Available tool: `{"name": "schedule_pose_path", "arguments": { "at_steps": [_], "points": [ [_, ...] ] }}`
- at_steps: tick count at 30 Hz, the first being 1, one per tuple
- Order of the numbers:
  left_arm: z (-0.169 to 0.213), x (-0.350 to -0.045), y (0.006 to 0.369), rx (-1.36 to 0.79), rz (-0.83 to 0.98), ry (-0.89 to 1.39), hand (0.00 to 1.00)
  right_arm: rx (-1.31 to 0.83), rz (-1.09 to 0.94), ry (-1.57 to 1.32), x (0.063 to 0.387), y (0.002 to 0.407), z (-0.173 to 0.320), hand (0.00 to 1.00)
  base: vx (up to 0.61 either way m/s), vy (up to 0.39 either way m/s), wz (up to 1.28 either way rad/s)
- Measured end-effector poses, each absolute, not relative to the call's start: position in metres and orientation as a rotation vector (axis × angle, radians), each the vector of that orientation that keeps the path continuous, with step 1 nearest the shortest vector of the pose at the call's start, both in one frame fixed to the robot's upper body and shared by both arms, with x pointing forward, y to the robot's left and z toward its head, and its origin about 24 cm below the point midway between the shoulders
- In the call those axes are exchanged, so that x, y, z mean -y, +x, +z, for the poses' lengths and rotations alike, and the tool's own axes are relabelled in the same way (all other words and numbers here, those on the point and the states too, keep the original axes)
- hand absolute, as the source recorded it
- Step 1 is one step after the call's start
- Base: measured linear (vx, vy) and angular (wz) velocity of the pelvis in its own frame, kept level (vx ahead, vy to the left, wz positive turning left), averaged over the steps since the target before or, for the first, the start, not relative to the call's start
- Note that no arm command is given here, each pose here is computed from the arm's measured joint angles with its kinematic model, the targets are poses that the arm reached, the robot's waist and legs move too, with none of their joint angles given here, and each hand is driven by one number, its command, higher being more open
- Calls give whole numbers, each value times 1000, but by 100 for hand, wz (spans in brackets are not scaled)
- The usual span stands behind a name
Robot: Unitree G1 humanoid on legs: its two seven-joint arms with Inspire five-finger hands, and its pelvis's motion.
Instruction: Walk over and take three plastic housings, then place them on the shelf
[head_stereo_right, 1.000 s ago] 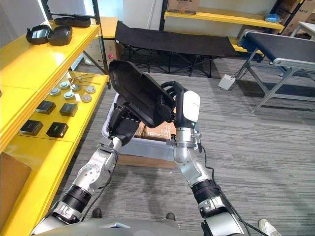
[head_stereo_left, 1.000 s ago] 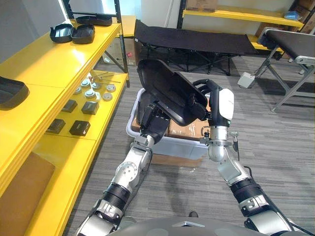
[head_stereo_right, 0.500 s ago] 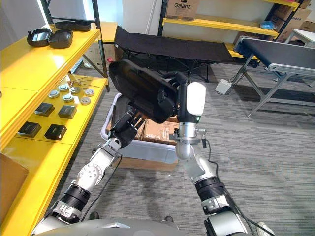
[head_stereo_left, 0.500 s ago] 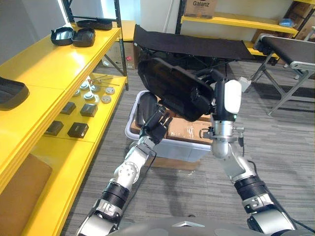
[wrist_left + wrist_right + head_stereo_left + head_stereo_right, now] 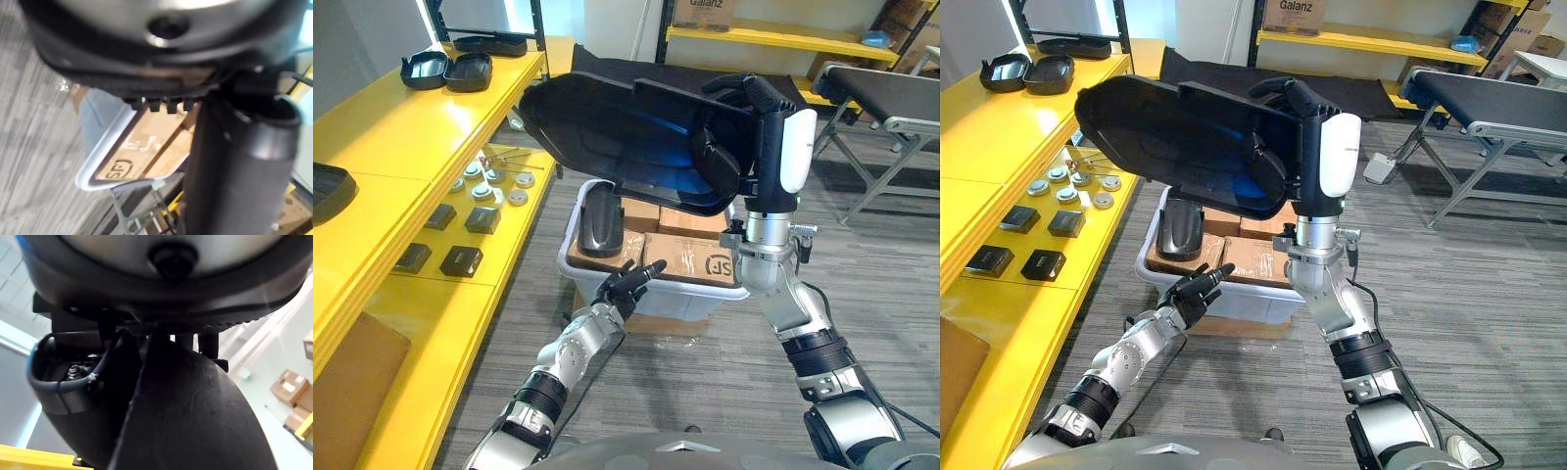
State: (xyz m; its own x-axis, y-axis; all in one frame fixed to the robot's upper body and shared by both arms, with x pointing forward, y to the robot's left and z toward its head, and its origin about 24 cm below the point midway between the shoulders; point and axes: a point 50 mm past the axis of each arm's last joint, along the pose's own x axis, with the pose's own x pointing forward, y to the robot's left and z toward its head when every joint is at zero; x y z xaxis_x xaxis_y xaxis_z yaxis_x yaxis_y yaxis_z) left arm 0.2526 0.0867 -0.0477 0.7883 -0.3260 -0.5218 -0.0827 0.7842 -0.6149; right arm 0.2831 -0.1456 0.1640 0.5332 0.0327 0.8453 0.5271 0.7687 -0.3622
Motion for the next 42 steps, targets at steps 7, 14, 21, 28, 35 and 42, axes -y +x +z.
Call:
{"name": "schedule_pose_path", "arguments": {
  "at_steps": [7,14,21,28,35,42],
  "points": [
    [-55,-100,247,-614,-87,-887,100,972,-367,-666,157,284,167,0,0,0,0],
    [-69,-123,227,-511,38,-1328,100,947,-406,-675,167,286,165,0,-1,1,1],
    [-52,-122,232,-263,-77,-1594,100,861,-398,-693,171,286,144,0,0,0,6],
    [5,-100,249,-1,-323,-1692,100,768,-384,-609,159,282,123,0,-1,1,0],
    [28,-84,251,61,-423,-1717,100,722,-297,-571,140,276,108,0,0,0,0],
    [37,-73,253,13,-455,-1659,100,702,-191,-551,119,272,101,0,0,0,0]
  ]
}}
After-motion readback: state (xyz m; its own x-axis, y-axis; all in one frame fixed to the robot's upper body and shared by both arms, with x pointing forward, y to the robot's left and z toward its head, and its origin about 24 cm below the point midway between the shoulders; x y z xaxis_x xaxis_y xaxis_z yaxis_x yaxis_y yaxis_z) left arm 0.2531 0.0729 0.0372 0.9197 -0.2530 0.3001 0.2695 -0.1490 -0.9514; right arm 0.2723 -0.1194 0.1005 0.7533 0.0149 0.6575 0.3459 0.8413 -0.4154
